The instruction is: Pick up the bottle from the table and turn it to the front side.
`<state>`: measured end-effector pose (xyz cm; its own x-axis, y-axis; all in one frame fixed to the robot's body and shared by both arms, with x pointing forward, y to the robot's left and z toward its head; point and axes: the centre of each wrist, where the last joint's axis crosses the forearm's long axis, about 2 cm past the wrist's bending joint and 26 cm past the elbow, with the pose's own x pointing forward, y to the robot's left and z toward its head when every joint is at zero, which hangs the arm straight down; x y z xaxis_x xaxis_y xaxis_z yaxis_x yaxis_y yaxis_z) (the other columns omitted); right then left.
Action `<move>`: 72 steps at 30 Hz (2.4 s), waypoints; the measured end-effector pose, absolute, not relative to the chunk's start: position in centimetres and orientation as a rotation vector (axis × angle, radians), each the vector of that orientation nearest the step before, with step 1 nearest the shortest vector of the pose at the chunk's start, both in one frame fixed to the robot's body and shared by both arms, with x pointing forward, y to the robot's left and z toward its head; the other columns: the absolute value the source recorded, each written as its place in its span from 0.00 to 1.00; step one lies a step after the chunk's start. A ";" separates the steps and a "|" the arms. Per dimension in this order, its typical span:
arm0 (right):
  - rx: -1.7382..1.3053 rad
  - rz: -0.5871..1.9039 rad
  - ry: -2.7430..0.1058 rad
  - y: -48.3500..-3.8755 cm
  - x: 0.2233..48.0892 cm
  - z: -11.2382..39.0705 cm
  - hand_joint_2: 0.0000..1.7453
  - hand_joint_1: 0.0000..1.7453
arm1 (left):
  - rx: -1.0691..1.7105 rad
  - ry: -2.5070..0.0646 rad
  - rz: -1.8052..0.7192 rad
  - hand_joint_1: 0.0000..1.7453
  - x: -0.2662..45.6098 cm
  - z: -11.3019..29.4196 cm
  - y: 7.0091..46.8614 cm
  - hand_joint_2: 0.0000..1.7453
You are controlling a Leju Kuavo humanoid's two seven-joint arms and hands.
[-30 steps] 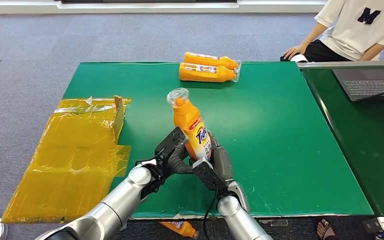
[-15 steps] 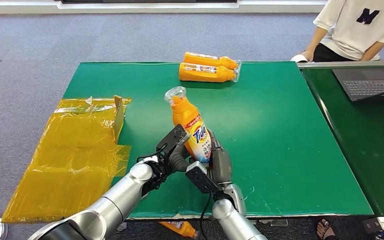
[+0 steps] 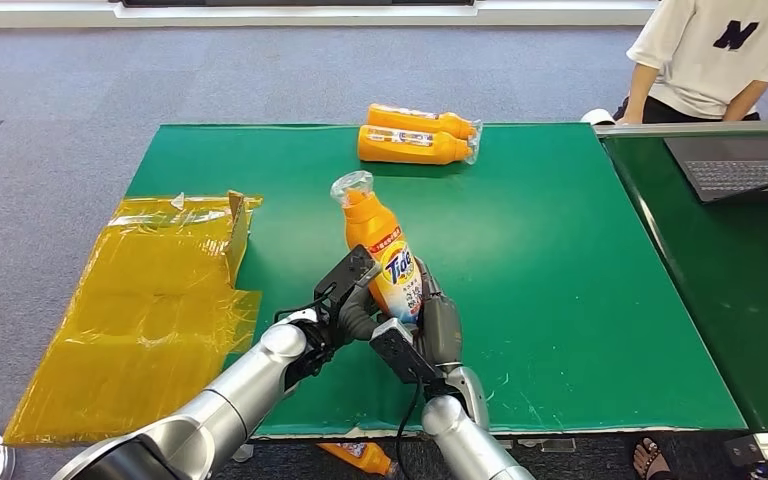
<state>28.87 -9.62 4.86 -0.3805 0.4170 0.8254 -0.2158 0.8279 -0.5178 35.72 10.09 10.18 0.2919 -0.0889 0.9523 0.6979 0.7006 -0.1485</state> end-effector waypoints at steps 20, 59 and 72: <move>0.036 0.600 -1.774 -8.0 29.0 5.5 1.00 1.00 | -0.483 -1.237 -0.512 0.00 37.5 12.5 10.0 1.00; -0.020 0.662 -1.830 -7.8 29.8 6.6 0.00 0.00 | -0.245 -1.470 -0.660 1.00 38.4 13.9 10.7 1.00; -0.012 0.895 -1.775 -12.0 29.0 9.6 0.00 0.00 | 0.192 -1.683 -0.790 1.00 37.9 12.8 15.2 1.00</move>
<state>29.03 -12.02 9.63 -0.4052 0.4191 0.8125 -0.4041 0.7151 -0.5704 37.95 15.18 12.83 -0.2803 -0.5236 0.8045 0.2844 0.7552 0.5906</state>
